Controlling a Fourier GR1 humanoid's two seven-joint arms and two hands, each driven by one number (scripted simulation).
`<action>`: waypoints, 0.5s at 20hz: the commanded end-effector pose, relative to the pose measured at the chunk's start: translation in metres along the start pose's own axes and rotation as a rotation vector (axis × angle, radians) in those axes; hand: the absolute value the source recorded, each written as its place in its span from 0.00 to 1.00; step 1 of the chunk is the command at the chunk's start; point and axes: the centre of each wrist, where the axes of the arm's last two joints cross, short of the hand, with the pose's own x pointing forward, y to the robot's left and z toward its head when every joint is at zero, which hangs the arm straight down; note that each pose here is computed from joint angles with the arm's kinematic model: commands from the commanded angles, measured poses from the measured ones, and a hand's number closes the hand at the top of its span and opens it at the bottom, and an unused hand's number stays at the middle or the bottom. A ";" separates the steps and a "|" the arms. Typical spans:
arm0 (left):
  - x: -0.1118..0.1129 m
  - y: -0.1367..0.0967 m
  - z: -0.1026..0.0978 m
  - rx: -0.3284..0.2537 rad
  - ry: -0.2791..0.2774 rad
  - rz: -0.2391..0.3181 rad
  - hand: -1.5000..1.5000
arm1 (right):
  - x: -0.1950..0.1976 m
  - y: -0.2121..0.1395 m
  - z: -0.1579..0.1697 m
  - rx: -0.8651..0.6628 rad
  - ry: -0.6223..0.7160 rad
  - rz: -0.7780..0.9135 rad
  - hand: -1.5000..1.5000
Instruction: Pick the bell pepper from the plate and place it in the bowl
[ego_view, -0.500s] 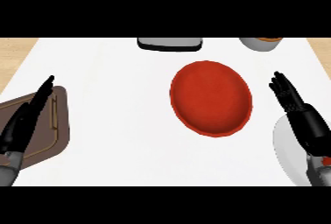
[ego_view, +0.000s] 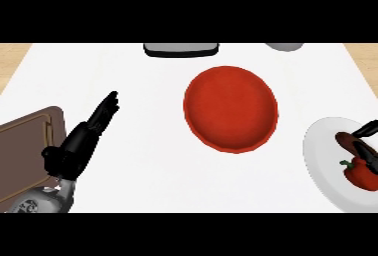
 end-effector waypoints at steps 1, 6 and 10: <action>-0.015 -0.031 0.007 -0.113 -0.032 0.096 0.50 | -0.039 -0.033 0.041 -0.022 0.029 -0.118 0.00; -0.012 -0.029 -0.004 -0.126 -0.028 0.106 0.50 | -0.032 -0.043 0.024 0.152 -0.060 0.203 0.00; -0.004 -0.037 -0.007 -0.129 -0.032 0.100 0.50 | -0.002 -0.080 0.010 0.247 0.036 0.452 0.00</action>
